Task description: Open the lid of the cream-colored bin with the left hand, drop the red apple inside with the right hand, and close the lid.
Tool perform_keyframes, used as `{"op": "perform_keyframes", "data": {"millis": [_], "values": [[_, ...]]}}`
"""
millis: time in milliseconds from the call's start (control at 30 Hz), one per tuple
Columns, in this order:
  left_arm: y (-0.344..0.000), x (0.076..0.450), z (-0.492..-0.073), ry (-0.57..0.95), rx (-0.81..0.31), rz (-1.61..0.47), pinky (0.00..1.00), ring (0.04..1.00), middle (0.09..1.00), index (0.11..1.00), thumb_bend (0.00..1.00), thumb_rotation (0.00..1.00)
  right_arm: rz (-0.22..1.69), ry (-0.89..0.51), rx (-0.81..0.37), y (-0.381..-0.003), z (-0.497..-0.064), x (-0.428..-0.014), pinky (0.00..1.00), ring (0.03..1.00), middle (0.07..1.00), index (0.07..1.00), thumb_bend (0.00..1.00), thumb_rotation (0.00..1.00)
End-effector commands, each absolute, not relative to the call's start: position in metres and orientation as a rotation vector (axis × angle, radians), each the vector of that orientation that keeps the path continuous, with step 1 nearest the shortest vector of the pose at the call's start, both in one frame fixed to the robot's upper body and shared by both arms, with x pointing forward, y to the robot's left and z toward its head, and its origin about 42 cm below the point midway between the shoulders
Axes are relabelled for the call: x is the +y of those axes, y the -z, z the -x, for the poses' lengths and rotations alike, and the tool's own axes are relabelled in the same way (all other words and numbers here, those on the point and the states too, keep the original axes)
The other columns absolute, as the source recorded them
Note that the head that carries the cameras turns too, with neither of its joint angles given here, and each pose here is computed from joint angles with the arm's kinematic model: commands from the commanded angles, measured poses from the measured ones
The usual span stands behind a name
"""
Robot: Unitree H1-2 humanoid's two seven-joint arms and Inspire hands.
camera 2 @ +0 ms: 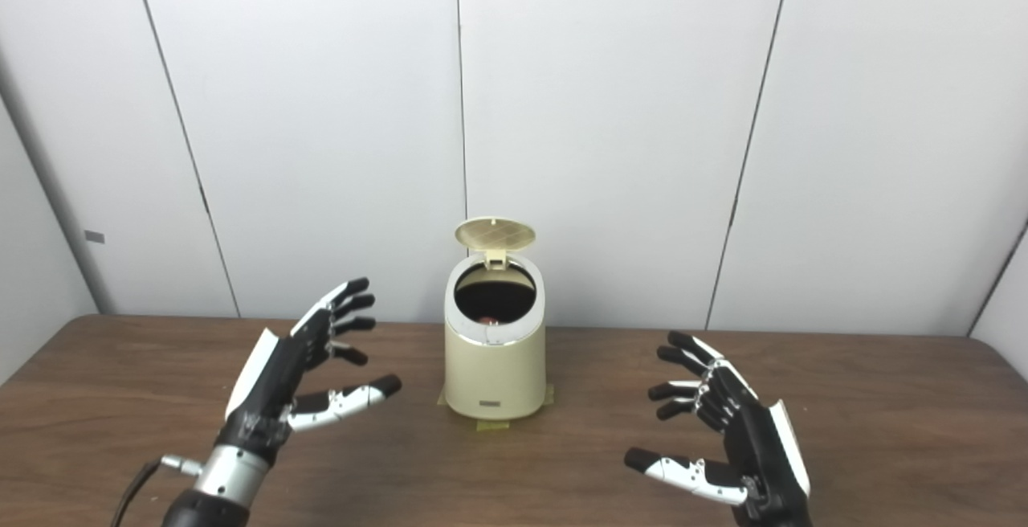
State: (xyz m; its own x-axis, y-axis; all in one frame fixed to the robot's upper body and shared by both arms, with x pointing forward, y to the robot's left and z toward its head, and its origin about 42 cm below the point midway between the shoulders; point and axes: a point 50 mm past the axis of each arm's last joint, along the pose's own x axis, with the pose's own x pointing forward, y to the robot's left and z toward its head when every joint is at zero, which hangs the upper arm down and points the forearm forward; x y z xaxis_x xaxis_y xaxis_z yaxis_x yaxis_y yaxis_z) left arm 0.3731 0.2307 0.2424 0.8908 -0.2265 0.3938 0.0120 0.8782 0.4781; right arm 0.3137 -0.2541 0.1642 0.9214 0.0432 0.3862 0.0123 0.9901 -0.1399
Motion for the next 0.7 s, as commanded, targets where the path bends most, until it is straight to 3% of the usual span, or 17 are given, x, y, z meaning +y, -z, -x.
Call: {"op": "perform_keyframes", "data": {"millis": [0,233,367,567,667], "values": [[-0.271,0.222,-0.382,0.124,-0.54,-0.515,0.63,0.857,0.922,0.956,0.77,0.21,0.154,-0.021,-0.479,-0.185,-0.319,-0.25,0.49,0.601,0.772,0.79,0.75,0.13],[-0.3,0.213,-0.409,0.166,-0.552,-0.566,0.75,0.948,0.992,0.998,0.86,0.3,0.167,-0.022,-0.478,-0.185,-0.32,-0.248,0.49,0.599,0.763,0.782,0.76,0.16],[-0.324,0.206,-0.43,0.203,-0.544,-0.649,0.88,0.997,1.0,1.0,0.92,0.33,0.167,-0.027,-0.479,-0.186,-0.32,-0.247,0.49,0.6,0.758,0.778,0.76,0.15],[-0.347,0.193,-0.46,0.193,-0.538,-0.792,0.93,1.0,1.0,1.0,0.99,0.42,0.168,-0.019,-0.47,-0.187,-0.32,-0.247,0.48,0.594,0.756,0.77,0.74,0.12],[-0.354,0.187,-0.472,0.198,-0.526,-0.856,0.87,1.0,1.0,1.0,1.0,0.44,0.17,-0.014,-0.467,-0.187,-0.321,-0.245,0.47,0.586,0.754,0.764,0.73,0.12]]}}
